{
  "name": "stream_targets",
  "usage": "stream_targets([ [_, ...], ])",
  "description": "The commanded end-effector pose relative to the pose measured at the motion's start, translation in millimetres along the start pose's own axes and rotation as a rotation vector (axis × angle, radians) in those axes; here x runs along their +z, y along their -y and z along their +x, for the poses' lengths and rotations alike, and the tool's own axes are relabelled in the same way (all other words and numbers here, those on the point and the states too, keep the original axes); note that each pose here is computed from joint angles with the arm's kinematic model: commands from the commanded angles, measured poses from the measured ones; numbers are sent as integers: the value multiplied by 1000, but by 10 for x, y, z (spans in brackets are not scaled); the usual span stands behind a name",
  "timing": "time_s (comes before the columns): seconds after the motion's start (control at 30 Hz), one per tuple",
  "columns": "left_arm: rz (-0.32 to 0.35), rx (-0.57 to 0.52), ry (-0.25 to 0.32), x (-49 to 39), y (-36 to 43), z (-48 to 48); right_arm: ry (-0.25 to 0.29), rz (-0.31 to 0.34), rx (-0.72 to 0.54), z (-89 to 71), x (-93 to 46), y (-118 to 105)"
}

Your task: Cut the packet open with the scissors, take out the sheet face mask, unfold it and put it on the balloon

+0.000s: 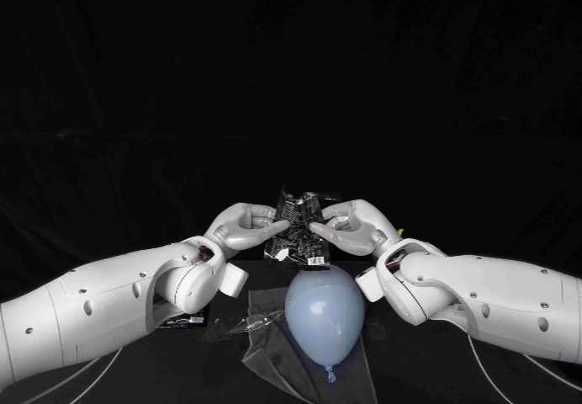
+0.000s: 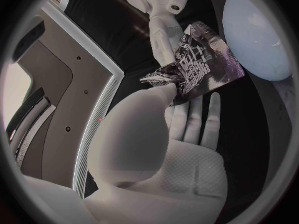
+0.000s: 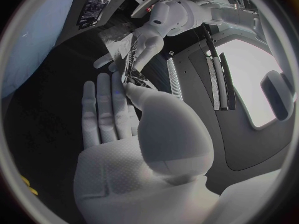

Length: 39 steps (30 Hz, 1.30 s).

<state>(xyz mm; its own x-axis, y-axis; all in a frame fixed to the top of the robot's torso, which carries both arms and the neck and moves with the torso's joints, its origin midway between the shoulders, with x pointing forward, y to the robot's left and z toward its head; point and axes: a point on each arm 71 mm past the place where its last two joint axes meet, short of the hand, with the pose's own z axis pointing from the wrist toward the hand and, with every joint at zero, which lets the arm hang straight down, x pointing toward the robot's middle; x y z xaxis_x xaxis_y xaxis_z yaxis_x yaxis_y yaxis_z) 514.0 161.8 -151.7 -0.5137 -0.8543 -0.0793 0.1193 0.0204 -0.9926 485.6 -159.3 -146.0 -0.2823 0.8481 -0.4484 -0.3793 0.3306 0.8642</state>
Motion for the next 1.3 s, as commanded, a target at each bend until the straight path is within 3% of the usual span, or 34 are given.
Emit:
stream_targets([
  [0.03,23,-36,-26,8,30,56,-30,-35,-30,35,1,-43],
  [0.5,14,-51,-61,-7,34,105,-47,-98,-104,53,-67,-117],
  [0.87,32,-42,-50,-24,59,133,-71,-149,-202,74,-107,-157],
  [1.3,35,-23,-46,-23,71,179,-97,-157,-243,166,-95,-158],
])
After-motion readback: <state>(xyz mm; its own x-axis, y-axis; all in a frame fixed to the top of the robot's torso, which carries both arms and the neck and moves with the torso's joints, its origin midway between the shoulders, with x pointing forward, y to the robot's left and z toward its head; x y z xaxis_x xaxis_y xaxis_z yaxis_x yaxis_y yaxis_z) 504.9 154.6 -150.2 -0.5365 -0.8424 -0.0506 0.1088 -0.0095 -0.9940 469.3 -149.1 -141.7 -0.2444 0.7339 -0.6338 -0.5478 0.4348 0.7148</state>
